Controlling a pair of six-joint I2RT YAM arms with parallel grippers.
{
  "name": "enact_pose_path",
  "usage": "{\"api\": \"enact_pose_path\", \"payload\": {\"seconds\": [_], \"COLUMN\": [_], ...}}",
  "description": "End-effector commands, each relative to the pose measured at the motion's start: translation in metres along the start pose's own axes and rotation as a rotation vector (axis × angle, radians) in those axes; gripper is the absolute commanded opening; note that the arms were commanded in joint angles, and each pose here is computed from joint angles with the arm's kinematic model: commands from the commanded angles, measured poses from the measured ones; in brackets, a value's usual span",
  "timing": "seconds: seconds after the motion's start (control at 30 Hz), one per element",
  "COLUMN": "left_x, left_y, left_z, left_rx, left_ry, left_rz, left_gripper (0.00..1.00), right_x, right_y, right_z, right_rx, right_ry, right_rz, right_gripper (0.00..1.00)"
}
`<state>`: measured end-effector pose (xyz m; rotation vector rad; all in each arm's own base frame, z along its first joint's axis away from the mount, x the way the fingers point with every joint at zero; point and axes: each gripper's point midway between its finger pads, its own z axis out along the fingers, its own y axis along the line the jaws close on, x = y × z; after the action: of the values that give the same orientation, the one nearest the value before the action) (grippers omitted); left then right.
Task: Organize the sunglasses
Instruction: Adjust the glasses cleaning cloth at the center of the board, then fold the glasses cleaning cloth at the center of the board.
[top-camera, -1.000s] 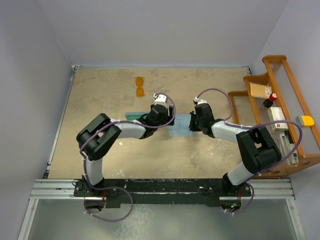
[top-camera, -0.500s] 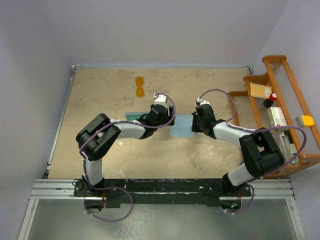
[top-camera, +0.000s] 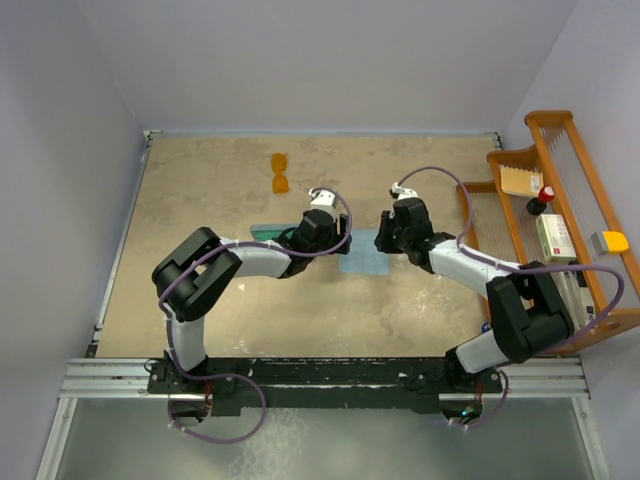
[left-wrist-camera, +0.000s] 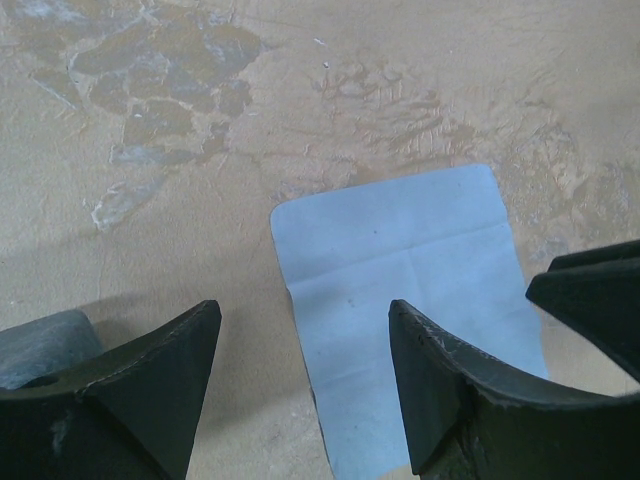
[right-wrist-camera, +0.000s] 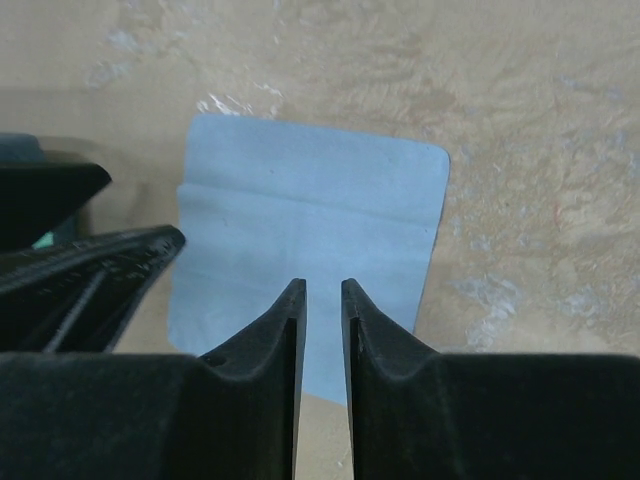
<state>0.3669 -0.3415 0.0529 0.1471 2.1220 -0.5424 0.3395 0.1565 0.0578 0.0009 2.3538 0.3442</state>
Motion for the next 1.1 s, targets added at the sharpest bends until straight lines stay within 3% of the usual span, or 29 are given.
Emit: {"api": "enact_pose_path", "payload": {"seconds": [0.0,0.2,1.07], "left_x": [-0.03,-0.029,-0.009], "left_y": [-0.019,-0.021,-0.008], "left_z": [-0.004,0.004,0.03], "left_rx": [0.062,0.065,0.027], "left_ry": [-0.049,-0.013,0.085], "left_rz": [0.012,0.051,0.115], "left_gripper": [0.66,0.64,0.6], "right_x": [-0.033,-0.038,-0.041], "right_y": [0.012,0.004,-0.025], "right_z": [-0.002,0.006,0.018], "right_rx": [-0.021,0.014,0.076], "right_ry": [-0.058,-0.043,-0.043], "right_rz": [-0.013,-0.014,0.01], "right_gripper": [0.24,0.3,0.29]}}
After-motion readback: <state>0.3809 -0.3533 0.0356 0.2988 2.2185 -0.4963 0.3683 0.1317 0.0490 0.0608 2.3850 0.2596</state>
